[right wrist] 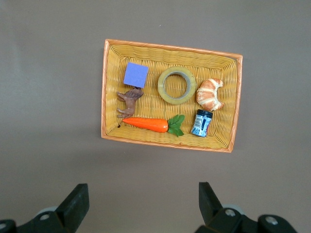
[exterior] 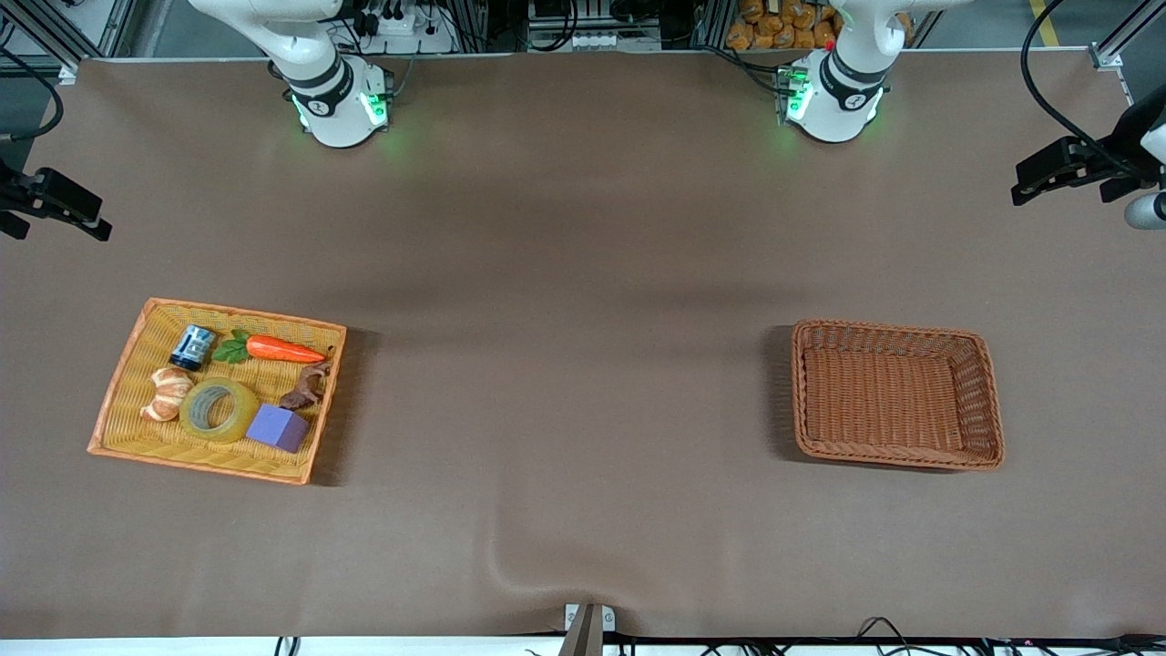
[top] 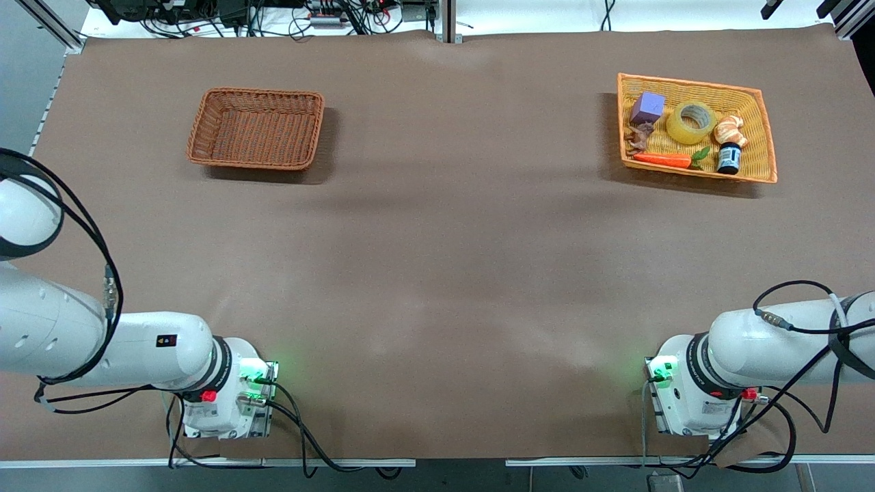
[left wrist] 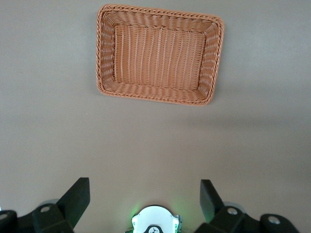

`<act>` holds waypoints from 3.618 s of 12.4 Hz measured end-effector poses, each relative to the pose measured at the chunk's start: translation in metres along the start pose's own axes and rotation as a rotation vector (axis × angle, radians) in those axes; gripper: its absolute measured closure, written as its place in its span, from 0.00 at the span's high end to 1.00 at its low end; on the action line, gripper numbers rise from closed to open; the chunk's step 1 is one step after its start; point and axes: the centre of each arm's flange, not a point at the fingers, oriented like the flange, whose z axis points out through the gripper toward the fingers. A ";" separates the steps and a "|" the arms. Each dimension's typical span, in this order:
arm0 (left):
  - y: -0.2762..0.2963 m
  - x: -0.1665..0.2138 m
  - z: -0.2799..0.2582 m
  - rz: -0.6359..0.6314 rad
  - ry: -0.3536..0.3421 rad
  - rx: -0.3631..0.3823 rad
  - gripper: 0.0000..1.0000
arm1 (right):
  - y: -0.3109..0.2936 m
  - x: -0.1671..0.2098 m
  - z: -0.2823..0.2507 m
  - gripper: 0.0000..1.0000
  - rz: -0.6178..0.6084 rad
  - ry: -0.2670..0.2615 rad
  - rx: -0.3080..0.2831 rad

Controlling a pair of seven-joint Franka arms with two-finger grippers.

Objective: Transfer tape with both arms

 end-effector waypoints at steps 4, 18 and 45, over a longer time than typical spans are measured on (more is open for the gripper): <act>0.001 0.003 0.001 0.001 0.008 -0.001 1.00 | 0.000 0.001 0.001 1.00 0.000 -0.001 0.000; 0.004 0.022 0.014 0.006 0.028 -0.005 1.00 | 0.017 0.031 0.040 1.00 -0.015 0.004 -0.004; 0.012 0.025 0.014 0.021 0.037 -0.005 1.00 | 0.099 0.130 0.422 1.00 -0.036 -0.059 -0.017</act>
